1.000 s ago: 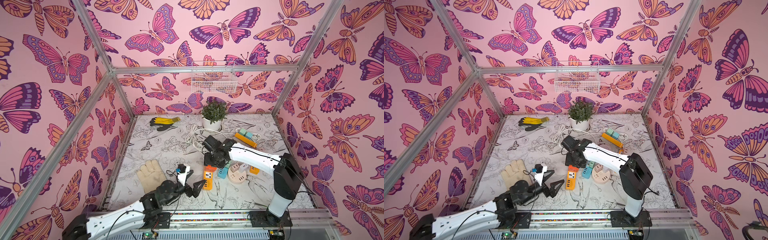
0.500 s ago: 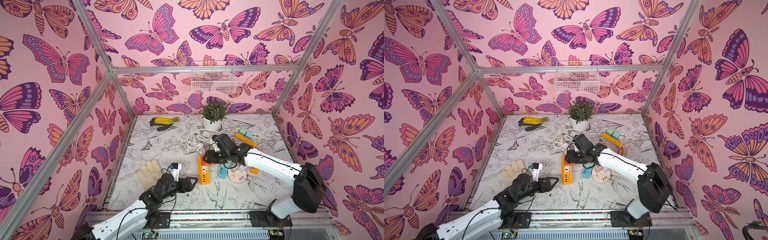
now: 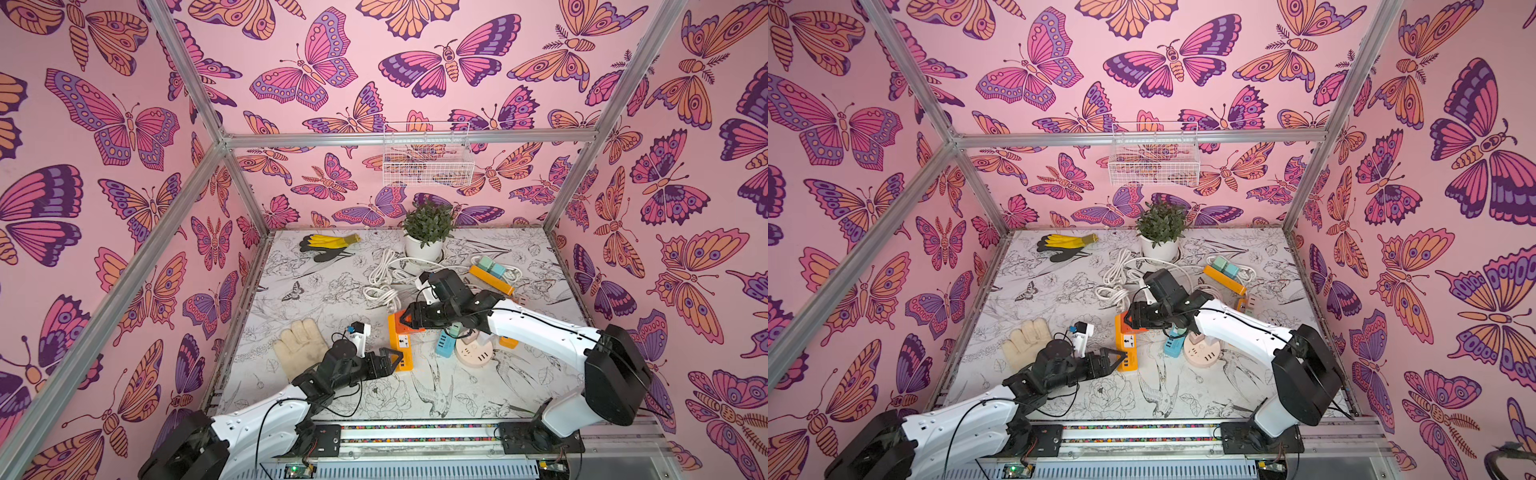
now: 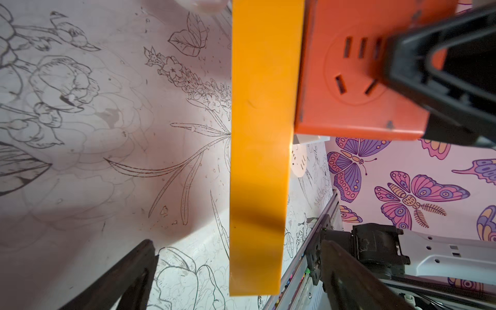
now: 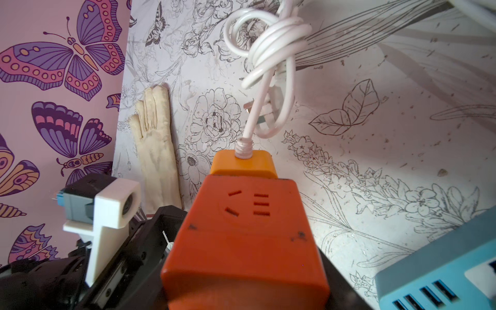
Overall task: Pull the plug off the socket
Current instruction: Pick up the socket from the center of the board.
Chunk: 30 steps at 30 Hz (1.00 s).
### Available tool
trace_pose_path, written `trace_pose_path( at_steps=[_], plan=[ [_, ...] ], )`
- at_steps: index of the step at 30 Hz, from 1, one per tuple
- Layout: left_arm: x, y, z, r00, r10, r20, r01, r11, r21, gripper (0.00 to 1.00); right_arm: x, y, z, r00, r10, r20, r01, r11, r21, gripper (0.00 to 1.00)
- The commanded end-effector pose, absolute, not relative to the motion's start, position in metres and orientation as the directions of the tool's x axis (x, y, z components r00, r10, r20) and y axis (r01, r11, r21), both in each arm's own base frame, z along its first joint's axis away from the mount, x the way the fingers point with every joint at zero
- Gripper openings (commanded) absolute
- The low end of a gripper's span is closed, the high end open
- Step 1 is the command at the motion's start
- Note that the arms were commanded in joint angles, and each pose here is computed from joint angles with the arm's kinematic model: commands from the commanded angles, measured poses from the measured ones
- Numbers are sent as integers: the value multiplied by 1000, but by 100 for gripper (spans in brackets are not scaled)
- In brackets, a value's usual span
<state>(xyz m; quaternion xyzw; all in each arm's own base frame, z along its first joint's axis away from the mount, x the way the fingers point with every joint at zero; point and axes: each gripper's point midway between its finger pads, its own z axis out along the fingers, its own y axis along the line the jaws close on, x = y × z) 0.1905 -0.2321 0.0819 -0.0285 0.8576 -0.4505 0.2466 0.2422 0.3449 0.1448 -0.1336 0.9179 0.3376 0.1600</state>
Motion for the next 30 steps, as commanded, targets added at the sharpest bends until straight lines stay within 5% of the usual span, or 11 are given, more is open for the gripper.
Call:
trace_pose_path(
  at_steps=[1,11,14,25,30],
  plan=[
    [205,-245,94,-872,-283,-398,181,569,-802,96,249,364,174,-886,-122,-447,-408,660,631,51],
    [228,-261,85,-890,-306,-338,101,590,-801,37,251,361,174,-887,-104,-451,-397,671,626,51],
    [228,-256,68,-899,-325,-294,40,608,-793,28,252,360,173,-886,-100,-452,-394,676,622,51],
    [230,-219,41,-882,-409,-235,-91,637,-766,21,246,327,204,-854,-19,-521,-383,699,603,51],
    [233,-217,40,-891,-383,-243,-75,652,-754,20,248,314,200,-889,-17,-457,-356,654,667,50]
  ],
)
